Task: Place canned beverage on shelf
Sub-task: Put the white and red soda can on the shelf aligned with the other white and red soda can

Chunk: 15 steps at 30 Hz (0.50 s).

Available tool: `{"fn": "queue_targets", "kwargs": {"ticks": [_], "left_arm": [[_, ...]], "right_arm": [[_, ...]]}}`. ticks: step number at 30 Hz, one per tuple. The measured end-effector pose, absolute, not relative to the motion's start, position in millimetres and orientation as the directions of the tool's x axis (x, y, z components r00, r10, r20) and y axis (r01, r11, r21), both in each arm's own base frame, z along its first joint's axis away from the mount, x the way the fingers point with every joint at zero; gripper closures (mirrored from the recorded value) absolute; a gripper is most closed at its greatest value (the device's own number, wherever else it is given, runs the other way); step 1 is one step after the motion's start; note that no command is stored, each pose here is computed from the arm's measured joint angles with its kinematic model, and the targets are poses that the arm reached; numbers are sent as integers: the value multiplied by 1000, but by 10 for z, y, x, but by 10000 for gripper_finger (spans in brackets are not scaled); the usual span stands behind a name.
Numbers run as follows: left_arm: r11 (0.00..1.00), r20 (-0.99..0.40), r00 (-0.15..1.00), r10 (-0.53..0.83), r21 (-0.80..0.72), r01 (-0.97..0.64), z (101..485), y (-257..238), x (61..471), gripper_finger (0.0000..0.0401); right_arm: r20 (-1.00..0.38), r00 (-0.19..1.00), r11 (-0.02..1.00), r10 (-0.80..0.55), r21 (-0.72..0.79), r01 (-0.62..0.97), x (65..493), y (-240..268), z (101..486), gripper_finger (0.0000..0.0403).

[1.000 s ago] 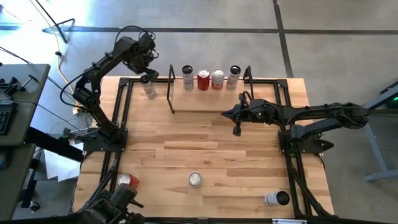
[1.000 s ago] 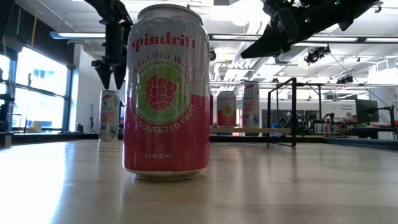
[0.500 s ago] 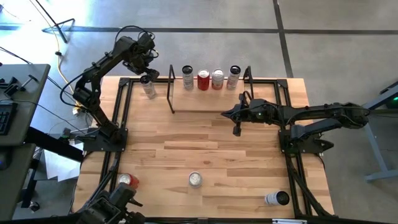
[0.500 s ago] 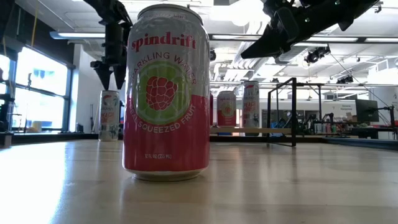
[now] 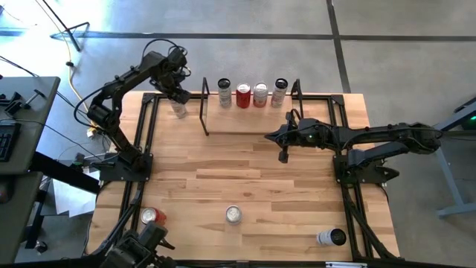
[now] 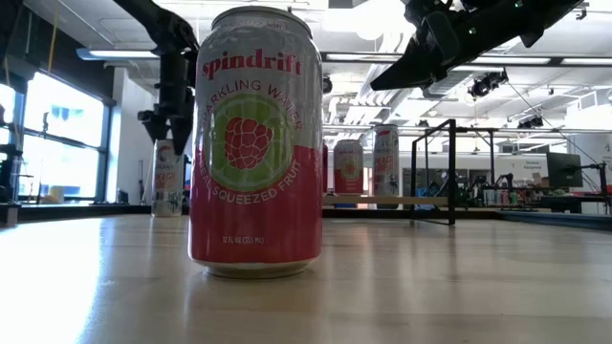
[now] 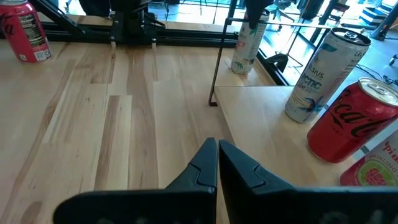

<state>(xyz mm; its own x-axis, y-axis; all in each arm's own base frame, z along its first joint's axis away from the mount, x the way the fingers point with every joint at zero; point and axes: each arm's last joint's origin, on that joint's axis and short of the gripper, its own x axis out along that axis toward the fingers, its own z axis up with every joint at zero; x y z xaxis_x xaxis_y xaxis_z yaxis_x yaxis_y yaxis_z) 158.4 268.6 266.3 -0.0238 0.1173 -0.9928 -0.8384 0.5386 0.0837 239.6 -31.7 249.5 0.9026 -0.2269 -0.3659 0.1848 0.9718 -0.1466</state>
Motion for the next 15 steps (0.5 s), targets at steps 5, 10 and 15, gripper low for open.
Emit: {"fn": "queue_targets", "kwargs": {"ticks": [5,10,15], "left_arm": [[543,-992,-24,125,88,-835,2668,2678,1600,96],[548,-992,-24,122,87,-832,2674,2643,1640,127],[616,-998,-22,66,58,-785,2677,2511,1748,161]], "right_arm": [[-366,903,972,-227,-147,185,2396,-317,2495,403],[-366,903,972,-227,-145,185,2396,-317,2495,403],[-366,903,972,-227,-146,185,2396,-317,2495,403]]}}
